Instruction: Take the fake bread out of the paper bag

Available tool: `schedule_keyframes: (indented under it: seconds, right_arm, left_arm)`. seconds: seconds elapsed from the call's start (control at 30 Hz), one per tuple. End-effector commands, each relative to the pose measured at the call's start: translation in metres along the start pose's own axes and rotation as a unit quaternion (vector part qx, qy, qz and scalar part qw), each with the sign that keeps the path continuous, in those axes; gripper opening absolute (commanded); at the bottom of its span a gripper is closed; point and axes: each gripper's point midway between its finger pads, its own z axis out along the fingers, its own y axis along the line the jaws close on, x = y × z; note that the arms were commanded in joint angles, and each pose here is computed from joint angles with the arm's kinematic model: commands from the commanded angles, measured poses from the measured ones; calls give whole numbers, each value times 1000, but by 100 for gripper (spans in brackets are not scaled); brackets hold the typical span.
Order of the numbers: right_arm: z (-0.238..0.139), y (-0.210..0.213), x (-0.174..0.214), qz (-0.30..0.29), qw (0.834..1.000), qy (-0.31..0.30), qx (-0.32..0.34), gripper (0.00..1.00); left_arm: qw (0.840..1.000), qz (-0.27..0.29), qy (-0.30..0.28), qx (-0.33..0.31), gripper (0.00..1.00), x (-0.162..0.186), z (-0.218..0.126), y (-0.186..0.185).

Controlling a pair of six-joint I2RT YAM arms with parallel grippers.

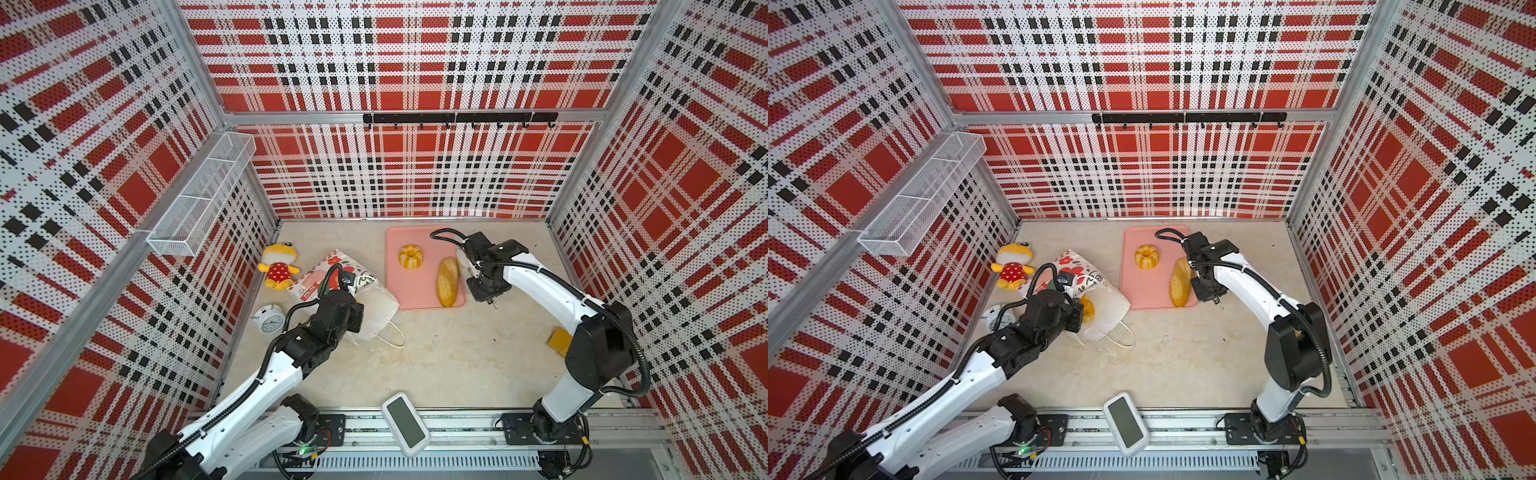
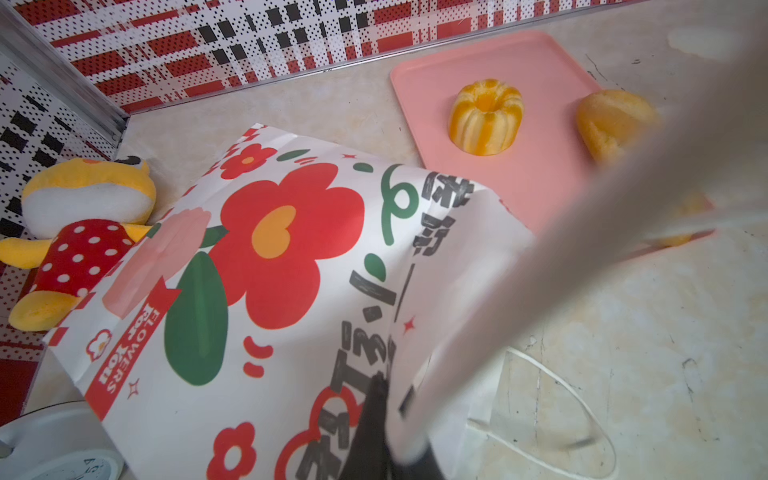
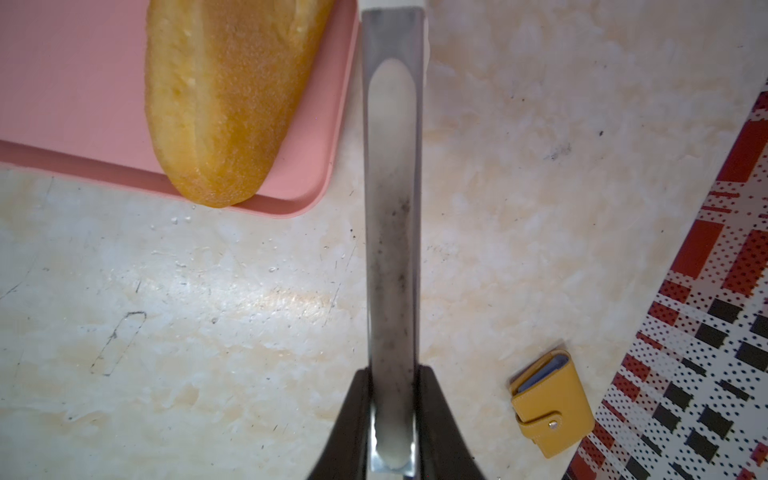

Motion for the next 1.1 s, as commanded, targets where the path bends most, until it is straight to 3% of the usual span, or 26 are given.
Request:
schedule_keyframes:
  seconds: [0.0, 0.13, 0.27, 0.33, 0.43, 0.53, 0.6, 0.67, 0.7, 0.9, 1.07]
  right_arm:
    - [-24, -25, -15, 53, 997, -61, 1, 0]
    - [-13, -48, -27, 113, 985, -118, -60, 0]
    - [26, -75, -39, 215, 944, -168, -188, 0]
    - [45, -80, -46, 231, 929, -176, -229, 0]
    - [81, -81, -46, 233, 935, -132, -234, 0]
    - [101, -75, -53, 246, 929, -115, -253, 2]
    - [110, -80, -48, 263, 931, -95, -235, 29]
    - [114, -91, -37, 287, 934, -77, -198, 49]
    - [114, -96, -31, 298, 935, -70, -181, 55]
    - [105, -124, 7, 318, 945, -39, -74, 63]
    - [94, -129, 13, 315, 948, -38, -8, 73]
  left_arm:
    - [1000, -8, 1, -4, 0, 2, -3, 2]
    - [1000, -6, 2, -2, 0, 2, -3, 2]
    - [1000, -5, 4, -1, 0, 3, -3, 1]
    - [1000, -3, 4, -1, 0, 3, -2, 1]
    - [1000, 0, 4, 0, 0, 3, -2, 0]
    - [1000, 6, 4, 0, 0, 3, -3, 0]
    - [1000, 13, 4, -2, 0, 3, -4, 2]
    - [1000, 20, 4, -5, 0, 2, -6, 3]
    - [1000, 22, 4, -5, 0, 1, -7, 3]
    - [1000, 25, 1, -4, 0, -2, -11, 4]
    - [1000, 20, 0, 1, 0, -2, -11, 3]
